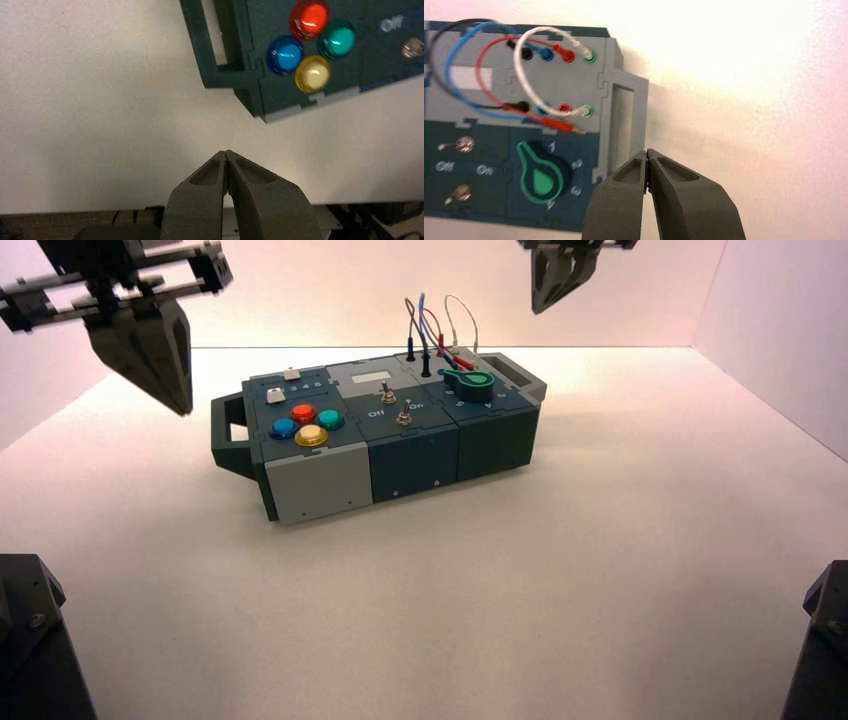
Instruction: Rotate the box clockwise.
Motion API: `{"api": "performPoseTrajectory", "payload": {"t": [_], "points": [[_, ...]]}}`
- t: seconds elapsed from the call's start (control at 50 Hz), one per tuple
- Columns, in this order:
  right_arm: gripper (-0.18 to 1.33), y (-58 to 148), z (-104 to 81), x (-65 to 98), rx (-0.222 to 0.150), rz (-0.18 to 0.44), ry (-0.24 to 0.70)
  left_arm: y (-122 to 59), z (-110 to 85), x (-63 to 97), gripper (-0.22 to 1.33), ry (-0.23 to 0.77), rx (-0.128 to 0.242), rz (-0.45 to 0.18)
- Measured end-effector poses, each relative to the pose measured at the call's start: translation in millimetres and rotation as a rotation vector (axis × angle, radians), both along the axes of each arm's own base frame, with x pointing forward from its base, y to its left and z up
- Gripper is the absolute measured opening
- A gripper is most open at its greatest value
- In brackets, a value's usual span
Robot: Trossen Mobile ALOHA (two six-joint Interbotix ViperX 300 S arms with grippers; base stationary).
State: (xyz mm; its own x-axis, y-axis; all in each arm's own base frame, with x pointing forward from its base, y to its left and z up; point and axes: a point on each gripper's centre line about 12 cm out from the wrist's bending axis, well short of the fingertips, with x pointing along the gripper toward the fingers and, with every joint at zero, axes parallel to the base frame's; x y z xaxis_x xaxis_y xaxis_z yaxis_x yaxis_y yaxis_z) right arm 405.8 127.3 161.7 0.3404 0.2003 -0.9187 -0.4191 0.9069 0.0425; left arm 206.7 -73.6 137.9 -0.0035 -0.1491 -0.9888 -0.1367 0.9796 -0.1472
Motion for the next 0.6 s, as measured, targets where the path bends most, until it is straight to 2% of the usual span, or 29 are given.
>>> {"api": "performPoseTrajectory", "payload": {"t": [0.18, 0.4, 0.6], "points": [[-0.14, 7.1, -7.9, 13.8, -0.01, 0.027, -0.003, -3.0, -12.4, 2.8, -0.17, 0.016, -0.003, 0.011], [-0.14, 11.3, -18.3, 30.9, -0.022, 0.053, -0.006, -14.3, -23.4, 3.9, -0.17, 0.028, -0.014, -0.005], [-0.14, 17.0, -21.1, 45.4, -0.028, 0.081, -0.025, -15.2, -38.0, 3.8, -0.17, 0.075, -0.001, 0.0]]}}
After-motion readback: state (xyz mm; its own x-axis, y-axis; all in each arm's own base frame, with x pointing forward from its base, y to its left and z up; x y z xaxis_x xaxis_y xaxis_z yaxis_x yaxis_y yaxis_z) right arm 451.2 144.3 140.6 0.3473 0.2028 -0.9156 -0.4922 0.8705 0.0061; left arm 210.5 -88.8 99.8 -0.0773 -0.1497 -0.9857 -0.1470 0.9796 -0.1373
